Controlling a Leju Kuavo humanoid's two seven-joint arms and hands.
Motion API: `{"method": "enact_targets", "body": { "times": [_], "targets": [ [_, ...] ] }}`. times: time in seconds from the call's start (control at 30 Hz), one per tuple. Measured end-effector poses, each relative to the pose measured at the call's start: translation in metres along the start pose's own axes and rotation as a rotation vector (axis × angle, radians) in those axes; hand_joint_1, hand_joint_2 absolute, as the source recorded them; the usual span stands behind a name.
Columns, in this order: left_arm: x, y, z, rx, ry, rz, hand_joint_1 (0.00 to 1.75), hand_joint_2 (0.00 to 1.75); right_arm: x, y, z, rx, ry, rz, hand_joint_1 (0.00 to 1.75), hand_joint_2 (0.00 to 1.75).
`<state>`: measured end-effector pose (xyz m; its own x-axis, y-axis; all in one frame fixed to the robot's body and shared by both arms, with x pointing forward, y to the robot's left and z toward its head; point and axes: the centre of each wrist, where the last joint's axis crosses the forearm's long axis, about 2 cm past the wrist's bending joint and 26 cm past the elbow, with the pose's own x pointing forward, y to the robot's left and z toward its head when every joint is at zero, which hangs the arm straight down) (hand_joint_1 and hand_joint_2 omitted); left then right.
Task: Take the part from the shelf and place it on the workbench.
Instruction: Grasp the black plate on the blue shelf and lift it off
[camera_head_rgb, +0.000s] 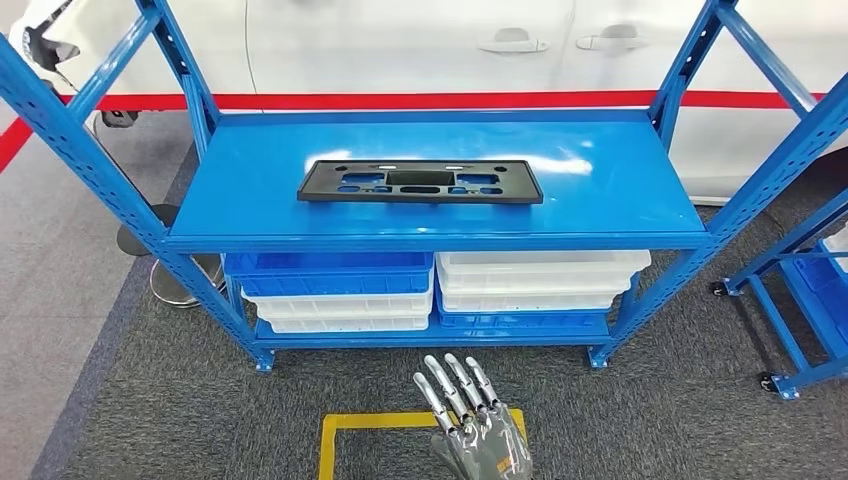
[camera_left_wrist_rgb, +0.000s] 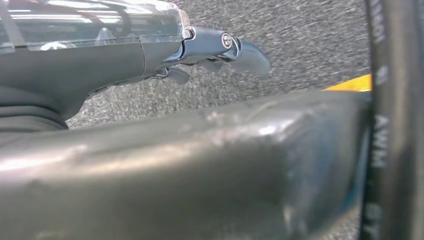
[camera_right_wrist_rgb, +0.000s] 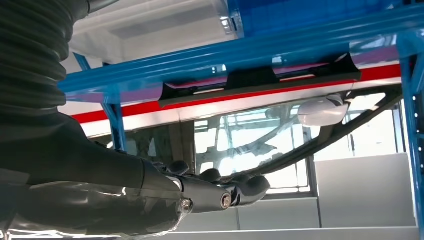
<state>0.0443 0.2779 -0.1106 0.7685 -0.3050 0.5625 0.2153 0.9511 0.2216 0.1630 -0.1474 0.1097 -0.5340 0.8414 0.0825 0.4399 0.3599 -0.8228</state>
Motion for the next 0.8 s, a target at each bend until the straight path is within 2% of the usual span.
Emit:
{"method": "enact_targets", "body": {
  "times": [0.8],
  "targets": [
    [-0.0046, -0.0004, 0.0026, 0.002, 0.019, -0.005, 0.00, 0.00, 0.0008, 0.0043, -0.0016, 0.013, -0.035, -0.047, 0.00, 1.75]
  ]
}}
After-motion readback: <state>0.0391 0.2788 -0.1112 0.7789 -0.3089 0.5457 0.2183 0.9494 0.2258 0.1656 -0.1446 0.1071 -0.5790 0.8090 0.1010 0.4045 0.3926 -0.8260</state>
